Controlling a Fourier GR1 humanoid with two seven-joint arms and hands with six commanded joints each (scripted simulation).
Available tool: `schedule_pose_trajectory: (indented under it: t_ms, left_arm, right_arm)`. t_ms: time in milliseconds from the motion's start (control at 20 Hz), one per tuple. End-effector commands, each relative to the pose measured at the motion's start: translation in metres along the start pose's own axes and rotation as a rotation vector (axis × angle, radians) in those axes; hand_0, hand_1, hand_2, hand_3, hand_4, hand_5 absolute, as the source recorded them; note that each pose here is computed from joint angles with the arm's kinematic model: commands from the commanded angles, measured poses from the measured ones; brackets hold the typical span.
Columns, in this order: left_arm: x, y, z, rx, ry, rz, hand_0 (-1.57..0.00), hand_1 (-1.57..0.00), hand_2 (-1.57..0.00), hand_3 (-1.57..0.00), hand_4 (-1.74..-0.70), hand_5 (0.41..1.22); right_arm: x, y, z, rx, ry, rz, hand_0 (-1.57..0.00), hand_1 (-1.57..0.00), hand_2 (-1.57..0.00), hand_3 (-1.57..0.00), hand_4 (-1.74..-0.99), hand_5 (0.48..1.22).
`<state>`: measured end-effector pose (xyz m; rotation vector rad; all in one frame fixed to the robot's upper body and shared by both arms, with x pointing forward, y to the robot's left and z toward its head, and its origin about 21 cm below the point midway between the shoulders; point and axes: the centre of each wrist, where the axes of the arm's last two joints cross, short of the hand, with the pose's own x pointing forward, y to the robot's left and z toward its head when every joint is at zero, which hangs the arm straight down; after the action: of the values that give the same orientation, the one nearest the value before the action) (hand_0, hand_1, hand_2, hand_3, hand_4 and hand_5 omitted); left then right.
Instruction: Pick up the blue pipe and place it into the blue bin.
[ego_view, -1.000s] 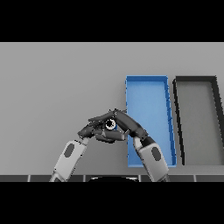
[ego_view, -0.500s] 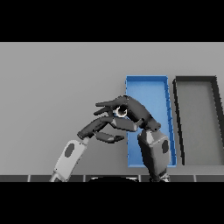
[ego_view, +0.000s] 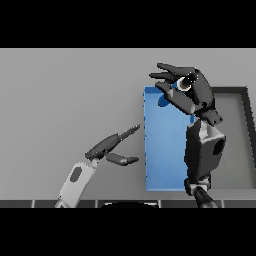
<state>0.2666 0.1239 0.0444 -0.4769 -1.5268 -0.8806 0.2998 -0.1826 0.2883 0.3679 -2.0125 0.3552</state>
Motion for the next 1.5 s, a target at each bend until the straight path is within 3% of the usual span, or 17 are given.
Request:
schedule_pose_trajectory:
  t_ms: [0, 200, 400, 750, 1000, 1100, 1200, 1250, 1300, 1350, 1450]
  left_arm:
    - [-0.002, -0.002, 0.002, -0.006, 0.002, 0.009, 0.00, 0.00, 0.00, 0.00, -0.95, 0.472]
    - [-0.002, 0.004, 0.000, 0.009, 0.008, 0.002, 0.00, 0.00, 0.00, 0.00, -0.95, 0.470]
    - [-0.006, 0.005, -0.001, 0.013, 0.004, -0.005, 0.00, 0.00, 0.00, 0.00, -0.94, 0.462]
    - [-0.003, 0.008, -0.001, 0.027, -0.013, -0.031, 0.00, 0.00, 0.00, 0.00, -0.93, 0.465]
    - [-0.005, 0.009, 0.000, 0.040, -0.013, -0.048, 0.00, 0.00, 0.00, 0.00, -0.92, 0.476]
    - [-0.005, 0.004, -0.001, 0.031, -0.024, -0.038, 0.00, 0.00, 0.00, 0.00, -0.92, 0.480]
    - [-0.005, 0.007, 0.000, 0.031, -0.020, -0.044, 0.00, 0.00, 0.00, 0.00, -0.92, 0.484]
    - [-0.008, 0.004, 0.000, 0.035, -0.020, -0.045, 0.00, 0.00, 0.00, 0.00, -0.92, 0.486]
    - [-0.008, 0.005, -0.001, 0.041, -0.010, -0.047, 0.00, 0.00, 0.00, 0.00, -0.92, 0.489]
    - [-0.008, 0.005, -0.003, 0.039, 0.000, -0.049, 0.00, 0.00, 0.00, 0.00, -0.92, 0.491]
    - [-0.006, 0.004, -0.003, 0.036, -0.022, -0.044, 0.00, 0.00, 0.00, 0.00, -0.92, 0.493]
  right_arm:
    - [-0.004, -0.011, 0.003, -0.043, 0.027, 0.012, -1.57, -1.57, -1.57, -1.57, -1.498, 1.221]
    - [-0.031, -0.042, 0.025, -0.176, 0.153, 0.042, -1.57, -1.57, -1.57, -1.57, -1.499, 1.221]
    - [-0.070, -0.051, 0.053, -0.266, 0.326, 0.059, -1.57, -1.57, -1.57, -1.57, -1.499, 1.221]
    - [-0.131, -0.050, 0.105, -0.422, 0.607, 0.040, -1.57, -1.57, -1.57, -1.57, -1.500, 1.221]
    - [-0.163, -0.045, 0.126, -0.487, 0.750, -0.023, -1.57, -1.57, -1.57, -1.57, -1.497, 1.221]
    - [-0.162, -0.040, 0.128, -0.488, 0.745, -0.036, -1.57, -1.57, -1.57, -1.01, -1.585, 1.221]
    - [-0.161, -0.034, 0.130, -0.497, 0.737, -0.037, -1.57, -1.57, -1.57, -0.64, -1.641, 1.221]
    - [-0.161, -0.033, 0.130, -0.510, 0.741, -0.043, -1.57, -1.57, -1.57, -0.51, -1.661, 1.221]
    - [-0.163, -0.034, 0.130, -0.525, 0.745, -0.058, -1.57, -1.57, -1.57, -0.41, -1.677, 1.171]
    - [-0.165, -0.034, 0.130, -0.544, 0.743, -0.062, -1.57, -1.57, -1.52, -0.45, -1.626, 1.161]
    - [-0.169, -0.037, 0.132, -0.592, 0.769, -0.077, -1.08, -1.03, -0.99, -0.29, -1.469, 1.148]
